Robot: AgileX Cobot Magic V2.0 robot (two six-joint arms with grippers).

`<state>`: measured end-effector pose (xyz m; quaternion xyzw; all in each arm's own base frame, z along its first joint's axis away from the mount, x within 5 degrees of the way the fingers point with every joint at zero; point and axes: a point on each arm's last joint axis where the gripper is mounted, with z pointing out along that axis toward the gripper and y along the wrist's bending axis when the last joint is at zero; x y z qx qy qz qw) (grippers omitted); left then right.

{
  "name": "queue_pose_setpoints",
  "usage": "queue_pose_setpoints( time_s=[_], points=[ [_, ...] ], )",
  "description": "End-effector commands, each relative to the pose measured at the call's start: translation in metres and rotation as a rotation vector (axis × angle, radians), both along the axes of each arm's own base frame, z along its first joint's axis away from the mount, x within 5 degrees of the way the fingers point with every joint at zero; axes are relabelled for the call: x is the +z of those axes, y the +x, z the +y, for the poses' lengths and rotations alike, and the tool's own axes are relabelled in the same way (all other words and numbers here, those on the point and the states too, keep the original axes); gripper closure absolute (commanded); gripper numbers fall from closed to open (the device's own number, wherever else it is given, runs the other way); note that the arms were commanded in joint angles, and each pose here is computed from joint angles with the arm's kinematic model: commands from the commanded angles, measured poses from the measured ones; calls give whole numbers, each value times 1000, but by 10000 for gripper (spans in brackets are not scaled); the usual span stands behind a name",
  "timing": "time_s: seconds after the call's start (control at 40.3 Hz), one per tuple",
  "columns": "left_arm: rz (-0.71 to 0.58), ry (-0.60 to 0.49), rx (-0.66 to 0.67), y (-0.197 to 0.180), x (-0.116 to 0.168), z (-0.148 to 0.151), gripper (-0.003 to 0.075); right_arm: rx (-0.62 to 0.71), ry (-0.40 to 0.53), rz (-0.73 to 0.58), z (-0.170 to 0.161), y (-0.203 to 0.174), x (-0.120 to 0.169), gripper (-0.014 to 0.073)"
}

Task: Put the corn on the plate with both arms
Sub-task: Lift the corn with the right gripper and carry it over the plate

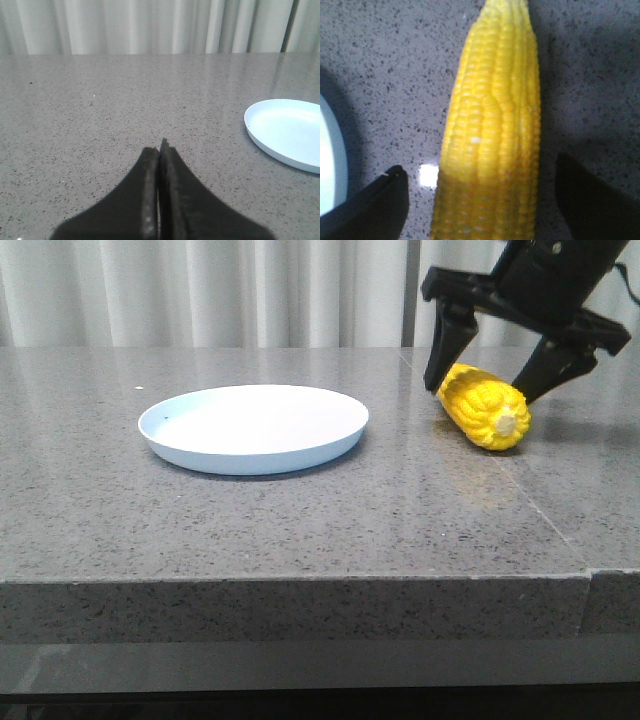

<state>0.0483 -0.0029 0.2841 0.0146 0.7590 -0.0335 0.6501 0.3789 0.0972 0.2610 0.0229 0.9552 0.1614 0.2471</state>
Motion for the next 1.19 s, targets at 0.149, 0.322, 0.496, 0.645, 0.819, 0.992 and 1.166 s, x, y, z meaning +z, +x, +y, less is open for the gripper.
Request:
queue_pose_setpoints(
  time_s=[0.149,0.322,0.496,0.645,0.819,0.992,1.166],
  points=[
    [-90,-4,-8,0,15,0,741,0,32,-87,-1,-4,32,276],
    [-90,-4,-8,0,15,0,741,-2,46,-140,-2,-12,52,433],
    [-90,-4,-8,0,15,0,741,-20,152,-221,1,-28,85,433],
    [-90,-4,-8,0,15,0,741,0,248,-265,22,-37,98,433],
    [-90,-4,-8,0,15,0,741,76,301,-277,65,-42,93,433],
    [-90,-4,-8,0,15,0,741,119,345,-259,101,-44,77,433],
    [-90,-4,-8,0,15,0,741,111,367,-213,118,-37,56,431]
  ],
)
